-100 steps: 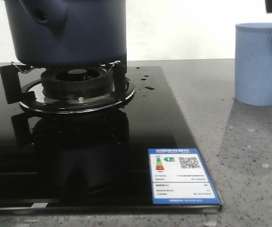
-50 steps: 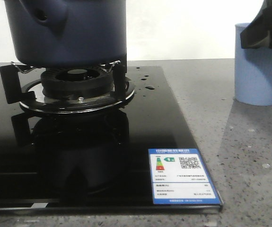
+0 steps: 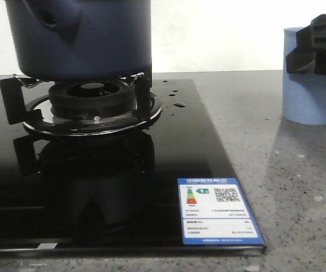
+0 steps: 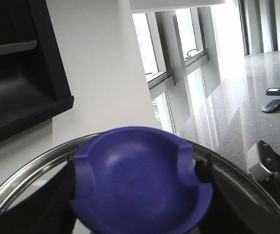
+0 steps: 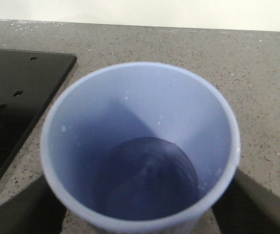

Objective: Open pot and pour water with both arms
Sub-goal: 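Carry the cup over the open pot with the right gripper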

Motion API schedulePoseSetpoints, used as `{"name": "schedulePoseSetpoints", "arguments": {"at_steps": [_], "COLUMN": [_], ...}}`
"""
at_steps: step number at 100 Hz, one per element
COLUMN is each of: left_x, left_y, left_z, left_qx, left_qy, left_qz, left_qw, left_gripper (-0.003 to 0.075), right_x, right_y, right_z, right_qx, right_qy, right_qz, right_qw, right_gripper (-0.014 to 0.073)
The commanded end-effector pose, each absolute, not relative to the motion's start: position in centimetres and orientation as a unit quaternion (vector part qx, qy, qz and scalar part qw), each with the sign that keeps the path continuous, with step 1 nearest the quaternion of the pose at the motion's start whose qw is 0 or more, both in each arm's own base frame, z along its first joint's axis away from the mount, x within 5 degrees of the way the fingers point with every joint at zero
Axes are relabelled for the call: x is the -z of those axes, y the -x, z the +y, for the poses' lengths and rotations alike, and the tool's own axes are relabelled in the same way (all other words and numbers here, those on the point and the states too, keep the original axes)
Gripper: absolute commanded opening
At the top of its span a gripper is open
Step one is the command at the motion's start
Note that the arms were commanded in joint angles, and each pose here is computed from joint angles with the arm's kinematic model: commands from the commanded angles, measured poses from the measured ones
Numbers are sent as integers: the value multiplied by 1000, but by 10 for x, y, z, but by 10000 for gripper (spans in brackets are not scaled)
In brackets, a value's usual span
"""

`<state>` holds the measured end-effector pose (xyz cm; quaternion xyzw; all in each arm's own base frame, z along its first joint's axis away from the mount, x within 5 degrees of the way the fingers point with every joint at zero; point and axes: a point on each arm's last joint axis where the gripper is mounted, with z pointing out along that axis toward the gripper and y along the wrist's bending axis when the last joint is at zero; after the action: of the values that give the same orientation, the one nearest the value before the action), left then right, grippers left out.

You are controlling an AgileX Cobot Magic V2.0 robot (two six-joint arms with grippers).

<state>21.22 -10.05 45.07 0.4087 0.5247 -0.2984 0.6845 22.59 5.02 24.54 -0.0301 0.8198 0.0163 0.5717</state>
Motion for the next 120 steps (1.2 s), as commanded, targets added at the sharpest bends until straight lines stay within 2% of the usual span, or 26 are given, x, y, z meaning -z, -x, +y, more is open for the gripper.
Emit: {"name": "schedulePoseSetpoints", "arguments": {"at_steps": [1,17,28,37,52,78,99,110,120], "left_x": [-475,-476,-479,-481,-486,-496,-500,-501,-503], "left_y": [-198,-196,-191,-184,-175,-165,-157,-153,-150], "left_z": [-99,-99,-98,-97,-95,-87,-85,-84,-84], "left_qx": [327,326,318,305,288,286,282,284,301], "left_qy": [-386,-386,-392,-401,-401,-341,-336,-335,-324], "left_qz": [486,484,481,477,473,497,497,495,501], "left_qw": [713,715,718,720,730,745,749,750,744], "left_gripper": [272,272,272,272,272,272,272,272,272], "right_x": [-261,-262,-274,-295,-337,-405,-440,-447,-447], "right_y": [-232,-233,-231,-227,-228,-242,-257,-266,-275], "right_z": [48,47,48,53,61,79,116,140,158], "right_qx": [4,11,16,21,5,-26,-35,-26,8], "right_qy": [26,23,51,97,124,196,288,337,386], "right_qz": [789,784,765,739,704,688,669,653,630], "right_qw": [613,620,641,666,699,698,685,678,674], "right_gripper": [309,297,297,297,297,297,297,297,297]}}
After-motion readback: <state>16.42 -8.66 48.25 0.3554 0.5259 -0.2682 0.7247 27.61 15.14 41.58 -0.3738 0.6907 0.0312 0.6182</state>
